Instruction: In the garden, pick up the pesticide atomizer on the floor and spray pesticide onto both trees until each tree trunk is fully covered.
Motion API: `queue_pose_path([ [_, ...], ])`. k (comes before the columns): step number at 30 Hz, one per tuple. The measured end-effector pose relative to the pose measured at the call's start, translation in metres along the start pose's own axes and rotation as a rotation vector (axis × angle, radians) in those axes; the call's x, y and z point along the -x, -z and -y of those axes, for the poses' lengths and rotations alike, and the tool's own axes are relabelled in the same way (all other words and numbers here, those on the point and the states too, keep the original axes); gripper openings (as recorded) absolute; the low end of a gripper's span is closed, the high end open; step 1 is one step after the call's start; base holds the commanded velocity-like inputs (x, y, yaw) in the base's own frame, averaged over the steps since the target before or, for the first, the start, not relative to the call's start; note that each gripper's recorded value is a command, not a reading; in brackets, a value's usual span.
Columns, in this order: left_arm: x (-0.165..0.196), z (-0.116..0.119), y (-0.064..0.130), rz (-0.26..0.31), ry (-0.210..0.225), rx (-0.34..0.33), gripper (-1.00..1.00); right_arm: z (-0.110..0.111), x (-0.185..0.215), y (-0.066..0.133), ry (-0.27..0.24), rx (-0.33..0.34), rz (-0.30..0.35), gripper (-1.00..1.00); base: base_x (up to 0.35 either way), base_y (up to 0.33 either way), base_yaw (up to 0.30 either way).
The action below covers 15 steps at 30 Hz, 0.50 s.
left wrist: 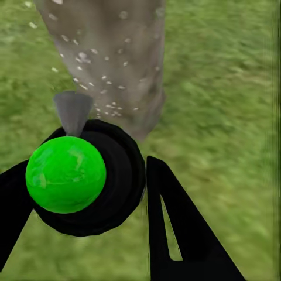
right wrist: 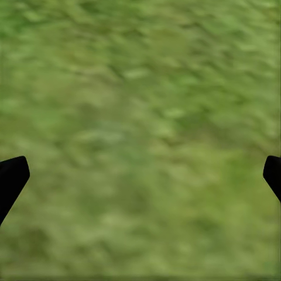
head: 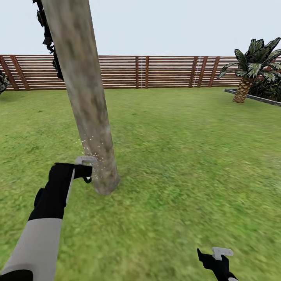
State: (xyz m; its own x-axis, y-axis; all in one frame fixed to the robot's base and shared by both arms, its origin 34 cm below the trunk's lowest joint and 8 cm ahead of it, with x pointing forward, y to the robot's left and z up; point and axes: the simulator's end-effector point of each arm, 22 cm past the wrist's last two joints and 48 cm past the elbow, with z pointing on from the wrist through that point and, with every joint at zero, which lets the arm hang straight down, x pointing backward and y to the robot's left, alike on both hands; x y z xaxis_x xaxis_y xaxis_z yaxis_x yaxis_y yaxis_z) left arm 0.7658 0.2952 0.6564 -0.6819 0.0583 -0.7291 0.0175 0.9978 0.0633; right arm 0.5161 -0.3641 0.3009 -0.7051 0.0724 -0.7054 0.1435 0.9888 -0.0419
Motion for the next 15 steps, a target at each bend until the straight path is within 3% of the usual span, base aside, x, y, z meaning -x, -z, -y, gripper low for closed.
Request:
queue_pose_path([
  [1, 0.001, 0.002, 0.0, 0.002, -0.001, -0.003, -1.0, 0.0, 0.0, 0.0, 0.0, 0.0, 0.0, 1.0, 0.0, 0.0, 0.0],
  [4, 0.011, 0.038, 0.006, 0.027, 0.013, -0.062, -1.0, 0.0, 0.0, 0.0, 0.0, 0.0, 0.0, 1.0, 0.0, 0.0, 0.0],
  [7, 0.016, 0.048, 0.009, 0.04, 0.013, -0.073, -1.0, 0.0, 0.0, 0.0, 0.0, 0.0, 0.0, 1.0, 0.0, 0.0, 0.0],
  [10, 0.023, 0.03, 0.015, 0.064, 0.012, -0.036, -1.0, 0.0, 0.0, 0.0, 0.0, 0.0, 0.0, 1.0, 0.0, 0.0, 0.0],
  [12, 0.023, -0.004, 0.019, 0.074, 0.011, 0.02, -1.0, 0.0, 0.0, 0.0, 0.0, 0.0, 0.0, 1.0, 0.0, 0.0, 0.0],
  [15, 0.014, -0.009, 0.017, 0.061, 0.007, 0.027, -1.0, 0.0, 0.0, 0.0, 0.0, 0.0, 0.0, 1.0, 0.0, 0.0, 0.0],
])
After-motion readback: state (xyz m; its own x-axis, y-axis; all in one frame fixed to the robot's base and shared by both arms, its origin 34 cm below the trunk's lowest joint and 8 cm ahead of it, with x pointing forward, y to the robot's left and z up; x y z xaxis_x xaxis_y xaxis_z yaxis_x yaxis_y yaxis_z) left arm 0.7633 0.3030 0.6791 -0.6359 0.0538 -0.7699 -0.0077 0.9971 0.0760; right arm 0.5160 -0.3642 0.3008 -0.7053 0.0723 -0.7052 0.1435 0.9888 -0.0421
